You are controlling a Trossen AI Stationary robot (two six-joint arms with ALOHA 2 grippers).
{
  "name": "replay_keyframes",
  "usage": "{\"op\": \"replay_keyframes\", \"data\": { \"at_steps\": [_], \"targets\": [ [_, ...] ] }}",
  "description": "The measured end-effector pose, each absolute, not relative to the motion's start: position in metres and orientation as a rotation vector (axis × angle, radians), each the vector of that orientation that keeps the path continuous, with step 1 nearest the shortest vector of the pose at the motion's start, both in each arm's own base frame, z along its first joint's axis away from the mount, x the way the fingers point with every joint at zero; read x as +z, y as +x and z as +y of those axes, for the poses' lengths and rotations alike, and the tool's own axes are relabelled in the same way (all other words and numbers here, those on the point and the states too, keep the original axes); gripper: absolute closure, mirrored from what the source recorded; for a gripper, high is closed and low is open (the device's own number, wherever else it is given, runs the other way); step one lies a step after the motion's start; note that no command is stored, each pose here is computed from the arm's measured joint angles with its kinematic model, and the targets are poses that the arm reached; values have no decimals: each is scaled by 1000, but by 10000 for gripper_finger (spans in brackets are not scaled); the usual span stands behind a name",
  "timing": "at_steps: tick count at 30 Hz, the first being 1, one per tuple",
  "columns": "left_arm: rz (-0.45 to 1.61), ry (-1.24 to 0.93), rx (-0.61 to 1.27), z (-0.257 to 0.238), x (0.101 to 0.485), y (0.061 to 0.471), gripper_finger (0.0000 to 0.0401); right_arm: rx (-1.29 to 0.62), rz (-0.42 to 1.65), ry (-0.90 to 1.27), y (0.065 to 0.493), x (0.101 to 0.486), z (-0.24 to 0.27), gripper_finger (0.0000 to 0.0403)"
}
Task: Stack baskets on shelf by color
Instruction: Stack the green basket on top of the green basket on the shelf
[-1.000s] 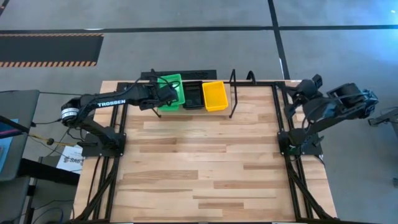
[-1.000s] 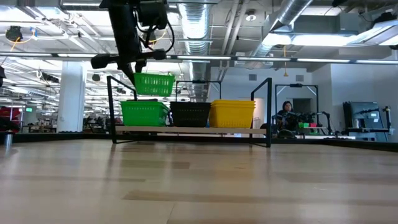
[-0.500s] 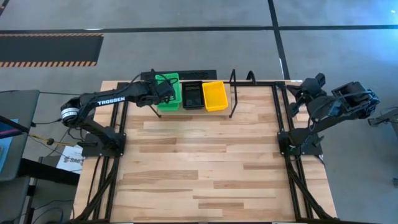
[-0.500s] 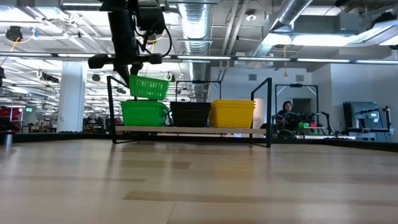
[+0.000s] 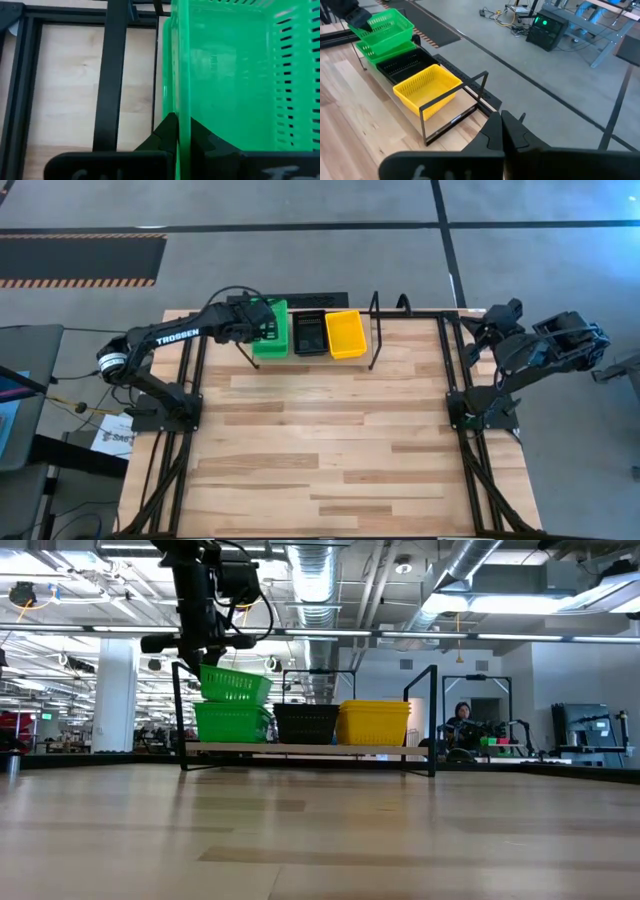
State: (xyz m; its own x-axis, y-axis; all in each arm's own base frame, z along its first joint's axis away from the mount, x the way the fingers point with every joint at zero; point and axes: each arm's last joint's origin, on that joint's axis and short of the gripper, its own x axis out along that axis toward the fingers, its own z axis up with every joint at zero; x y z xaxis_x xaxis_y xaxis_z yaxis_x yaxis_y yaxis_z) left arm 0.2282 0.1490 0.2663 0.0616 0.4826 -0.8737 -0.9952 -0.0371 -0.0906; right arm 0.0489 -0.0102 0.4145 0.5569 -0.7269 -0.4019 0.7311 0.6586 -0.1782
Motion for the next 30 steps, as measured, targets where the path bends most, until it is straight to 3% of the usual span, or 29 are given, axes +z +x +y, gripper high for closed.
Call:
{"op": "replay_keyframes", "data": {
  "at_steps": [16, 30],
  "targets": [
    [790, -926, 1335, 148, 265, 230, 401, -871, 453, 42, 49, 415, -10, 402],
    [924, -939, 1349, 143, 230, 257, 401, -870, 491, -6, 52, 407, -9, 402]
  ]
}}
